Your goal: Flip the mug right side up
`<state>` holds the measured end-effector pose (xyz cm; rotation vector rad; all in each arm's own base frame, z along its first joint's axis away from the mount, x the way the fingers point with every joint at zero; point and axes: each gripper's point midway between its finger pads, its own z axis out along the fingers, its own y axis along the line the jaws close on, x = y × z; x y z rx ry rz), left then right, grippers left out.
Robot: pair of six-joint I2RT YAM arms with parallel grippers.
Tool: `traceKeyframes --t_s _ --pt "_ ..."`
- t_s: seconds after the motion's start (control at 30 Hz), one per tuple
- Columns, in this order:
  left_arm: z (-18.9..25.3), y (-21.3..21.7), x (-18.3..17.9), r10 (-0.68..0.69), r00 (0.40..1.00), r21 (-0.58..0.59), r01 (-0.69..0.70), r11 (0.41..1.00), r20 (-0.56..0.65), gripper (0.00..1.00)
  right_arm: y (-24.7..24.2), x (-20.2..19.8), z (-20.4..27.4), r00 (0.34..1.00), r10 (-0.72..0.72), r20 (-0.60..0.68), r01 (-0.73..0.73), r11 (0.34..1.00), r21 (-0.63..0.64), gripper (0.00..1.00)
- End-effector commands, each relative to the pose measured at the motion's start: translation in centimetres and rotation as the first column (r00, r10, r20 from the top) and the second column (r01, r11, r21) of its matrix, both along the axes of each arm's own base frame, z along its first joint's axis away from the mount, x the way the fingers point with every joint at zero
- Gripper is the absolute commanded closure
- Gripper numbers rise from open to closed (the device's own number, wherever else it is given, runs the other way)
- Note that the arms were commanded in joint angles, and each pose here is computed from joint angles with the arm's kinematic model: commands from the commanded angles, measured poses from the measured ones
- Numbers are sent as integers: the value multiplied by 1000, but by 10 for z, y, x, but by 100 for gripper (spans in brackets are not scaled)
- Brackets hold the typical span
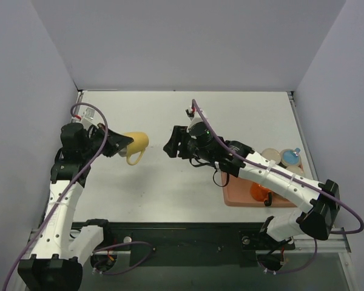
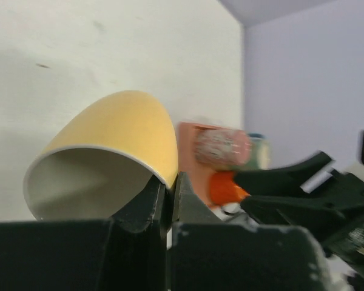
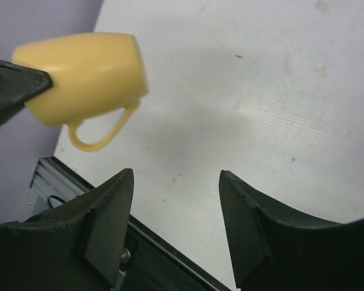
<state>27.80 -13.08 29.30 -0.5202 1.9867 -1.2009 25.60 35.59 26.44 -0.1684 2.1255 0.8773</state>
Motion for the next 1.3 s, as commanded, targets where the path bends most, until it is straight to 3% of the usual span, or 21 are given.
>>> traceKeyframes --t_s 0.0,0.03,0.07,0.1,0.13,0.2,0.27,0.33,0.4,0.53,0.63,1.0,1.13,1.2,1.23,1.27 --pt "-17 66 19 69 986 547 -142 825 153 100 -38 -3 -23 997 -70 8 71 986 -150 46" --pt "-19 77 23 73 986 616 -152 773 152 100 -41 -4 -24 998 -65 16 66 984 -167 46" --pt "-41 96 25 39 994 745 -101 660 100 100 -47 -6 -25 997 -70 22 73 979 -190 46" --pt "-49 104 27 25 998 791 -67 608 65 100 -52 -7 -26 997 -67 27 72 975 -212 46" --pt "-69 123 26 11 1000 871 6 492 -12 100 -56 -7 -26 997 -70 38 77 972 -223 46" --pt "-94 146 23 -19 992 936 128 329 -129 100 -64 -9 -25 996 -69 57 81 962 -259 46" --pt "-107 161 23 -45 980 954 201 221 -196 100 -75 -10 -24 994 -83 74 101 953 -287 46" --pt "-118 183 22 -27 966 950 258 176 -257 100 -82 -10 -24 992 -92 85 113 948 -296 46" --pt "-127 195 21 -30 945 930 325 169 -325 100 -88 -11 -26 991 -96 88 118 946 -301 45" --pt "-138 220 31 17 907 889 407 211 -420 100 -93 -13 -29 992 -94 82 114 946 -302 45" --pt "-145 234 41 37 882 870 456 184 -470 100 -95 -15 -32 993 -89 81 110 944 -310 45" --pt "-180 238 83 -24 872 825 470 314 -488 100 -112 -18 -29 988 -116 104 143 941 -307 45" --pt "-185 240 88 -36 878 832 465 302 -478 100 -122 -17 -30 983 -145 111 172 936 -306 45" --pt "-186 238 86 -54 875 830 475 292 -482 89 -126 -17 -34 983 -154 102 179 934 -310 43" --pt "-187 238 85 -63 872 828 482 287 -485 72 -131 -15 -35 981 -169 96 191 930 -313 41" --pt "-187 237 84 -71 871 827 484 287 -485 57 -135 -16 -38 981 -178 82 195 926 -324 24"
